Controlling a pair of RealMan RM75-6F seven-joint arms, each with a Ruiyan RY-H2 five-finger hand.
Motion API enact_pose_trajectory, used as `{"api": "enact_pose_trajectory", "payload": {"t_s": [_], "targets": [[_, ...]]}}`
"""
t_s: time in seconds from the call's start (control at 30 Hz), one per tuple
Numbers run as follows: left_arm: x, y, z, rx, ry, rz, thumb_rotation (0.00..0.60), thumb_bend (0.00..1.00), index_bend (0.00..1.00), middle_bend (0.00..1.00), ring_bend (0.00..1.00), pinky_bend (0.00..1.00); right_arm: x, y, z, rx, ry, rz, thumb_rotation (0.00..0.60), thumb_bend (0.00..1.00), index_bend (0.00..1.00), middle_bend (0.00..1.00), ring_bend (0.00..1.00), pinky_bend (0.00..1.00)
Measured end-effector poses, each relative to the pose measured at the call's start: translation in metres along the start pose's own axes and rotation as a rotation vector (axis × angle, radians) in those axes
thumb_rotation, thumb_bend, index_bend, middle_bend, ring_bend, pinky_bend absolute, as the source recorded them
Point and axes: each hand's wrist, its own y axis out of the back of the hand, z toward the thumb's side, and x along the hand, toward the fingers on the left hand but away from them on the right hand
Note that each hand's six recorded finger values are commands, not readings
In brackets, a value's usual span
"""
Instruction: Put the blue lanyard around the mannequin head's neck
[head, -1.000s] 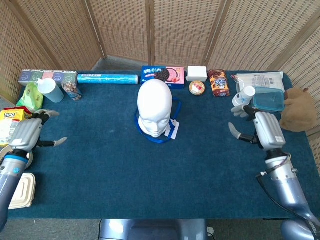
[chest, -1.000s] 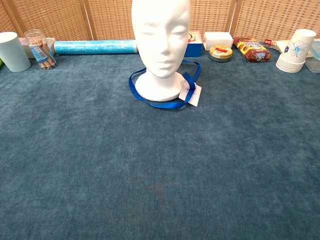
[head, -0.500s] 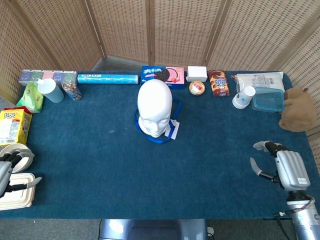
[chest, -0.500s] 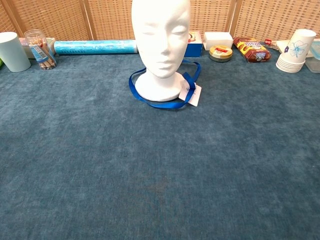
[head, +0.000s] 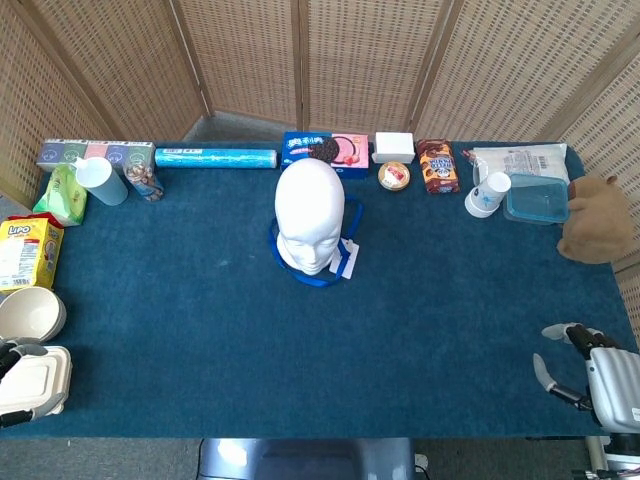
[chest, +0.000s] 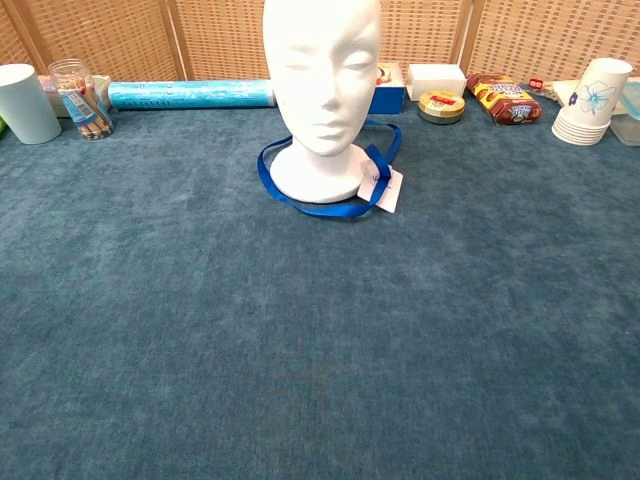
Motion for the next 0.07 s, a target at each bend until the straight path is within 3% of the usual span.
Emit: {"api": "enact_pose_trajectory", "payload": {"t_s": [0.07], "targets": [[-0.0002, 0.0014, 0.0001, 0.000, 0.004, 0.005, 0.401, 0.15, 0.32, 0.26, 0.19, 0.28, 0.0007, -0.0005, -0.0015, -0.006, -0.002, 0.003, 0.282, 0.44, 0.39, 0.42, 0.42, 0.43]]}}
